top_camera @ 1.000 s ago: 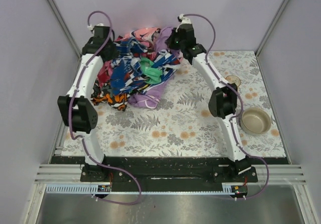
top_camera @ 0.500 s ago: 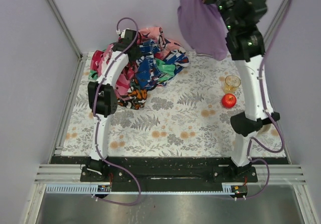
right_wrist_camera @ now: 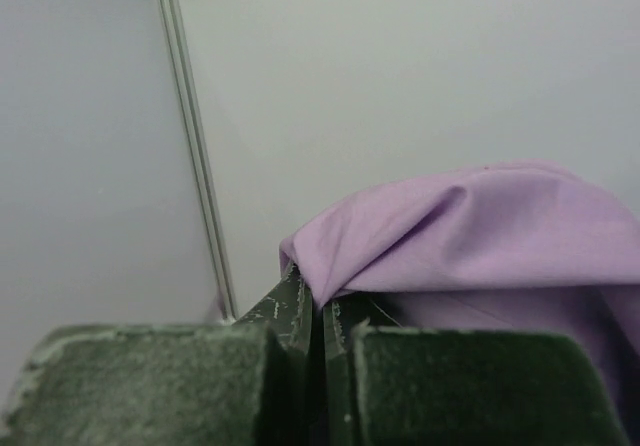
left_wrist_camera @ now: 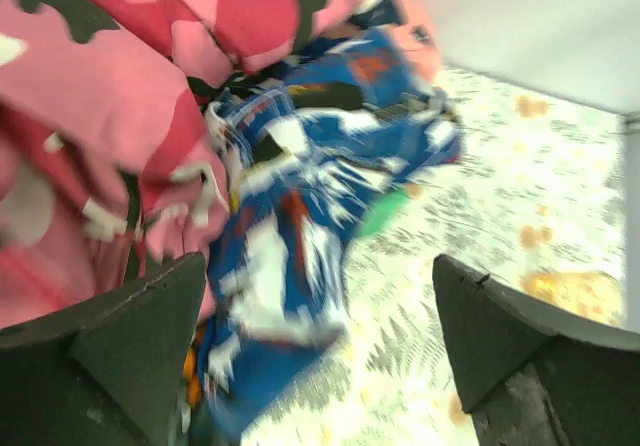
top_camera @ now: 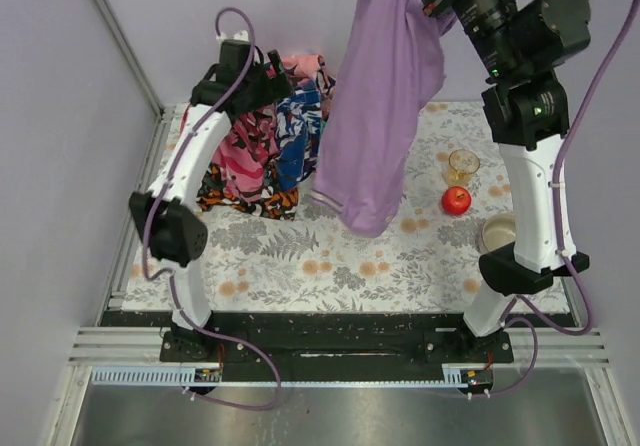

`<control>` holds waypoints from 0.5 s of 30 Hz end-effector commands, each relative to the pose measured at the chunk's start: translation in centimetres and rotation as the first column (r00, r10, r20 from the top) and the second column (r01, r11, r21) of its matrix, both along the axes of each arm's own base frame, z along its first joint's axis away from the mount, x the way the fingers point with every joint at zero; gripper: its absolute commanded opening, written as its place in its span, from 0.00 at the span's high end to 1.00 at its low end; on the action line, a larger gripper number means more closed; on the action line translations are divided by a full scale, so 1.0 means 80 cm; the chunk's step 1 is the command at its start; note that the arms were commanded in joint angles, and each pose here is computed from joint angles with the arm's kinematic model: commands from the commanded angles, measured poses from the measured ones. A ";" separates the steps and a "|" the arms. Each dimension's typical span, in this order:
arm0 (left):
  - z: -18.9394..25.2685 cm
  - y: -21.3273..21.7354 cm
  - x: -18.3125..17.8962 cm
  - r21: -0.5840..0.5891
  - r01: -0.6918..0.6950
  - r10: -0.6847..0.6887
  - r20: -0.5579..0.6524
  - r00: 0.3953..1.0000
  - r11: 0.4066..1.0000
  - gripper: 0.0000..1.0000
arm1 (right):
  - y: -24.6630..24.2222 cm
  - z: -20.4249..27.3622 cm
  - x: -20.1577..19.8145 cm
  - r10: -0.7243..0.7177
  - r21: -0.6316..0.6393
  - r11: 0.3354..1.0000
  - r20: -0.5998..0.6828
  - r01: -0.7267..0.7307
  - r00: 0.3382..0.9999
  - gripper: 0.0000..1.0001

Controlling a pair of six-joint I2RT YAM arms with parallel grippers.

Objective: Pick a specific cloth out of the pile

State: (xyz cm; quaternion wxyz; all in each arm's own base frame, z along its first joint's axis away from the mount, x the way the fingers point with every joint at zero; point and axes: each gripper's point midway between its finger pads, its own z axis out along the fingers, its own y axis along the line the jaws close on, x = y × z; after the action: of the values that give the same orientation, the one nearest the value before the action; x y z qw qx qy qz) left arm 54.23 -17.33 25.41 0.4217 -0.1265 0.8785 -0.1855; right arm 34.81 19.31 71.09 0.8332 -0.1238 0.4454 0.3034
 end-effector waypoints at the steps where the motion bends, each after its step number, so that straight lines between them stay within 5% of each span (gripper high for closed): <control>1: 0.193 0.034 -0.123 -0.010 -0.040 0.041 0.296 0.954 0.999 0.01 | 0.014 -0.034 0.011 0.045 0.002 0.999 -0.097 -0.045 0.994 1.00; 7: 0.181 0.076 -0.216 -0.039 -0.136 0.141 0.351 0.926 0.990 0.01 | 0.027 -0.127 0.008 0.121 0.007 0.993 -0.187 -0.122 0.975 1.00; 15: 0.100 0.074 -0.256 -0.039 -0.092 0.099 0.251 0.963 0.995 0.01 | 0.018 -0.192 0.003 0.083 -0.012 0.996 -0.279 -0.090 0.957 1.00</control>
State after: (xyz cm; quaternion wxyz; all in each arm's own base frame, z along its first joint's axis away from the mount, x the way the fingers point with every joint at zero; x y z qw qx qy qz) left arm 33.32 -10.70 39.10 0.5885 -0.1493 0.7676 -0.2054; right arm 39.66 22.85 44.57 0.6399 -0.1097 0.6885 0.3232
